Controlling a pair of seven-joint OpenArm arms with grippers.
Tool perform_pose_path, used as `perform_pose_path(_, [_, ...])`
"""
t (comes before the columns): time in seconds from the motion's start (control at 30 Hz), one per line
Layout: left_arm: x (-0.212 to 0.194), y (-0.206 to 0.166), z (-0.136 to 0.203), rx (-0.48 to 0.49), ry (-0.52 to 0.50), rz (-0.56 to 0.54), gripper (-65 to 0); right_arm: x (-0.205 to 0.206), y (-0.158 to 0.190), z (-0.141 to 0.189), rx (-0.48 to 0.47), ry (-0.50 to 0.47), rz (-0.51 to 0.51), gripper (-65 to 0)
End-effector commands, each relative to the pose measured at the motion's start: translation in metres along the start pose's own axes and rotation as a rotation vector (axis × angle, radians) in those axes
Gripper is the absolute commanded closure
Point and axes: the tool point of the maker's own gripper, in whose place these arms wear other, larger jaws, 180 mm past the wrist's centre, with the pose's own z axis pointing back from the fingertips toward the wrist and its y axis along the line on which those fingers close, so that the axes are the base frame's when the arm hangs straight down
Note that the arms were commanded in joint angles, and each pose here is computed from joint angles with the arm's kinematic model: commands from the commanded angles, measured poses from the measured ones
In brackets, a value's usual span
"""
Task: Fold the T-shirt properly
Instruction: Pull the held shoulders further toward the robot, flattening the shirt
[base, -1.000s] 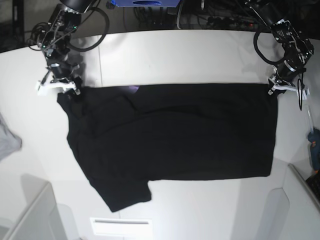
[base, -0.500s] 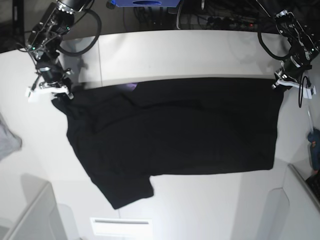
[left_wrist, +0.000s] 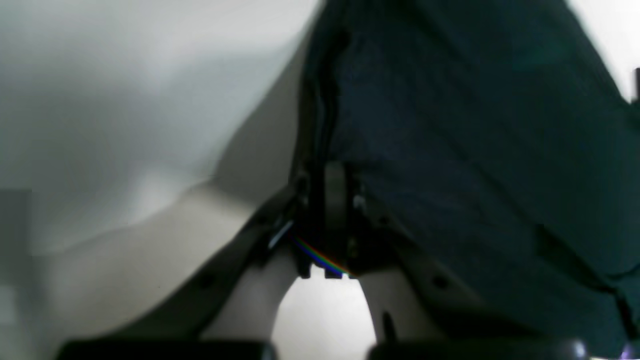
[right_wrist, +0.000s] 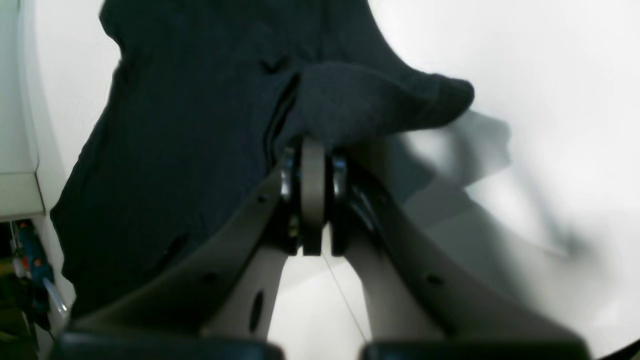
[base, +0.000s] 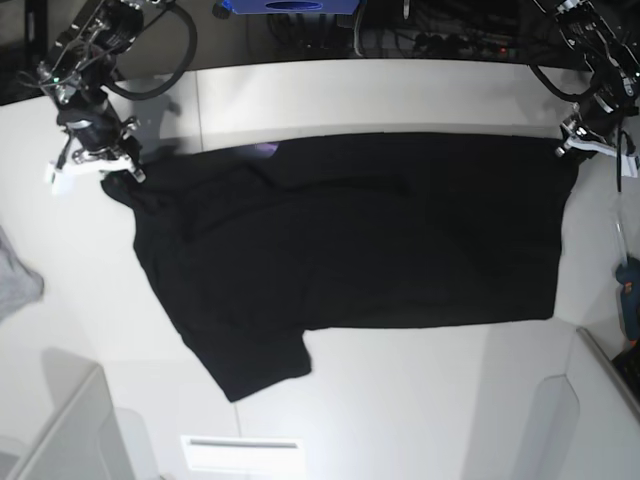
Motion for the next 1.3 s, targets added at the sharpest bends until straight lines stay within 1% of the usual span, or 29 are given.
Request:
perform_pose_path(0.0, [0.014, 0.001, 0.008, 0.006, -0.03, -0.029, 0.0, 0.012, 0.001, 0.002, 0.006, -0.041, 0.008, 0.0])
perform_pose_path(0.1, [0.008, 0.002, 0.009, 0.011, -0.013, -0.038, 0.0, 0.003, -0.006, 0.007, -0.009, -0.02, 0.006, 0.0])
perform_pose_path(0.17, [-0.001, 0.013, 0.015, 0.036, 0.007, -0.033, 0.0, -0.002, -0.011, 0.011, -0.023, -0.01, 0.01, 0.0])
perform_pose_path(0.27, [0.0, 0.022, 0.019, 0.055, 0.02, -0.041, 0.0, -0.008, -0.017, 0.012, -0.037, 0.009, 0.002, 0.0])
perform_pose_path(0.37, [-0.005, 0.027, 0.022, 0.066, 0.034, -0.043, 0.0, -0.004, -0.026, 0.021, -0.054, -0.014, -0.009, 0.0])
perform_pose_path(0.47, [-0.014, 0.033, 0.025, 0.084, 0.057, -0.044, 0.0, -0.007, -0.043, 0.023, -0.088, 0.0, -0.038, 0.0])
perform_pose_path(0.6, [-0.026, 0.042, 0.032, 0.106, 0.088, -0.049, 0.0, -0.016, -0.059, 0.032, -0.126, 0.015, -0.039, 0.0])
perform_pose_path(0.73, [-0.028, 0.042, 0.031, 0.107, 0.095, -0.049, 0.0, -0.026, -0.062, 0.036, -0.12, 0.04, 0.003, 0.0])
perform_pose_path(1.1, [-0.036, 0.048, 0.035, 0.121, 0.119, -0.051, 0.0, -0.046, -0.074, 0.046, -0.155, 0.084, -0.012, 0.0])
perform_pose_path(1.27, [-0.043, 0.053, 0.039, 0.135, 0.138, -0.051, 0.0, -0.048, -0.077, 0.048, -0.162, 0.09, -0.013, 0.0])
